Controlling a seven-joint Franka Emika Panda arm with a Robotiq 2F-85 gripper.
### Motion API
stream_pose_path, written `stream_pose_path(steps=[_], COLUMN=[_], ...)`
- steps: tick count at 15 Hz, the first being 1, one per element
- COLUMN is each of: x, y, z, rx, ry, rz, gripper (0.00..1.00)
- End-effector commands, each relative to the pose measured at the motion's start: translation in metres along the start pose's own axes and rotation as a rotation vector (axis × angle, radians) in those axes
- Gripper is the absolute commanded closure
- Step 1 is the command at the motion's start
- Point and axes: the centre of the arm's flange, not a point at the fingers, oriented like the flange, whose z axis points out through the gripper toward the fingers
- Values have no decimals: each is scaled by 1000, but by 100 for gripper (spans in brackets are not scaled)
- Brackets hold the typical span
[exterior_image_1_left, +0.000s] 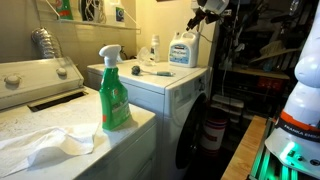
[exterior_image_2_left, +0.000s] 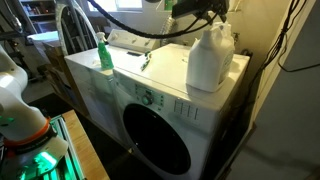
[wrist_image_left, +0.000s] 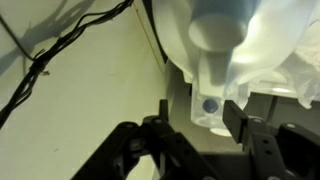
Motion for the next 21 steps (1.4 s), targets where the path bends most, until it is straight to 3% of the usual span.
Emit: stream_pose_path(steps=[1, 2, 4, 9, 11, 15, 19, 21], x=[26, 29, 38, 61, 54, 20, -9, -23], y=[-9, -11, -32, -162, -204, -229, -221, -217], z=[-62, -73, -82, -94, -96, -107, -146, -168], rx=[-119, -100, 24, 285, 342, 288, 146, 118], ry=[-29, -53, -119, -248, -360, -543, -616, -651], rz=[94, 106, 118, 94, 88, 114, 115, 111], gripper=[10, 1, 0, 0, 0, 0, 0, 0])
